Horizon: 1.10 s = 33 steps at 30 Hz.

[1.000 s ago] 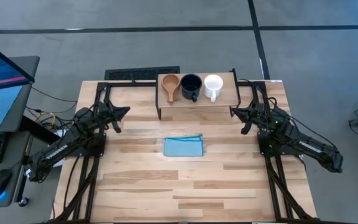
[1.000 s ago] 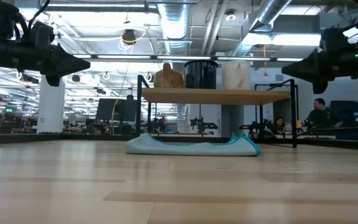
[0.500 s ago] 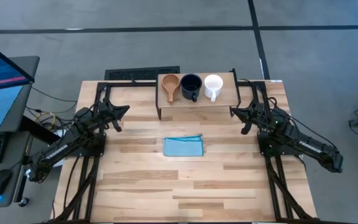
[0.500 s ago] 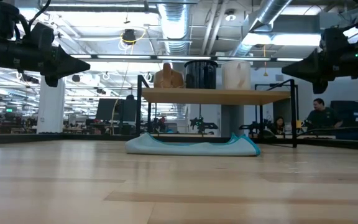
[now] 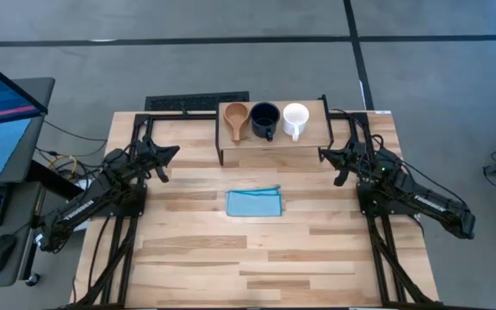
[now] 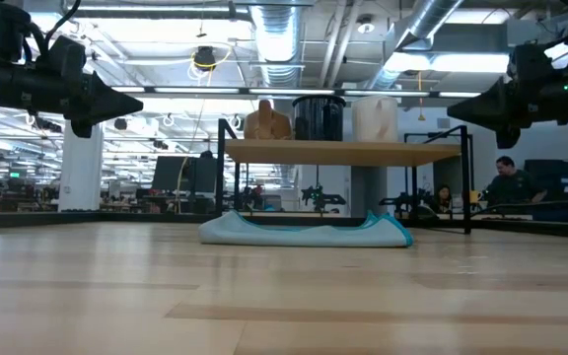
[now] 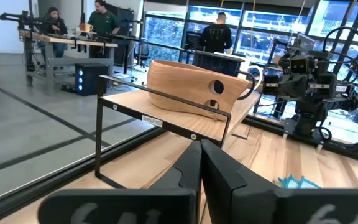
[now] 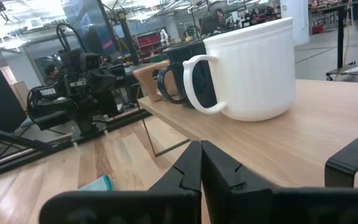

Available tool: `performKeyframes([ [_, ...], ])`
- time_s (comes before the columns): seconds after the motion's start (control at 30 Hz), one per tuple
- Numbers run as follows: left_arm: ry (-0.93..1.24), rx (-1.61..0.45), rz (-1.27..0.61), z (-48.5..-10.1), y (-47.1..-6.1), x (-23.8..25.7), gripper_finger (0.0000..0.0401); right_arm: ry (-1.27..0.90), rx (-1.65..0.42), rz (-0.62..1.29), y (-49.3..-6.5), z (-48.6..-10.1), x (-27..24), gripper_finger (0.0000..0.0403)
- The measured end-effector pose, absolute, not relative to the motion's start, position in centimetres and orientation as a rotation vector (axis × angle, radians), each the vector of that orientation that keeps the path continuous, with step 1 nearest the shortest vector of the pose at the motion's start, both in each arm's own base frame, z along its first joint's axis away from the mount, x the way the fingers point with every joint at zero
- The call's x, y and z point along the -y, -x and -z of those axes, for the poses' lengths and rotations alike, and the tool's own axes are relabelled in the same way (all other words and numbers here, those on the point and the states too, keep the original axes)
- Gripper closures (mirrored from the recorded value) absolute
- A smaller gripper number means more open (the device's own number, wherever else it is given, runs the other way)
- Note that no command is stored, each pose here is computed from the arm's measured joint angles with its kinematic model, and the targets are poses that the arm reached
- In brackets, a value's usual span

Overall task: Stack small to large cups/mugs on shelf
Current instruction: Return to Home Position

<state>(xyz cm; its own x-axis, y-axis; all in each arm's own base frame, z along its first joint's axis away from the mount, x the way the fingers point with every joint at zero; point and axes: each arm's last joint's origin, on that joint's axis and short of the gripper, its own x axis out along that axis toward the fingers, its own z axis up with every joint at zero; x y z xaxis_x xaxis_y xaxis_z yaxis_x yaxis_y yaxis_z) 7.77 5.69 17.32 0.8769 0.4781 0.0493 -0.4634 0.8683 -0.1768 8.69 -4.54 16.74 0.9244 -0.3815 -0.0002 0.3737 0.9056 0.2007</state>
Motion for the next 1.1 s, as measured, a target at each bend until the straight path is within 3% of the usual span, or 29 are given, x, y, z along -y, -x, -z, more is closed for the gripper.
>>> performKeyframes([
  [1.1,0.164,0.091,-0.484,-17.3,-7.91,-5.52,0.0401,-0.2,0.04,0.389,-8.69,-16.76,4.53,0.0375],
])
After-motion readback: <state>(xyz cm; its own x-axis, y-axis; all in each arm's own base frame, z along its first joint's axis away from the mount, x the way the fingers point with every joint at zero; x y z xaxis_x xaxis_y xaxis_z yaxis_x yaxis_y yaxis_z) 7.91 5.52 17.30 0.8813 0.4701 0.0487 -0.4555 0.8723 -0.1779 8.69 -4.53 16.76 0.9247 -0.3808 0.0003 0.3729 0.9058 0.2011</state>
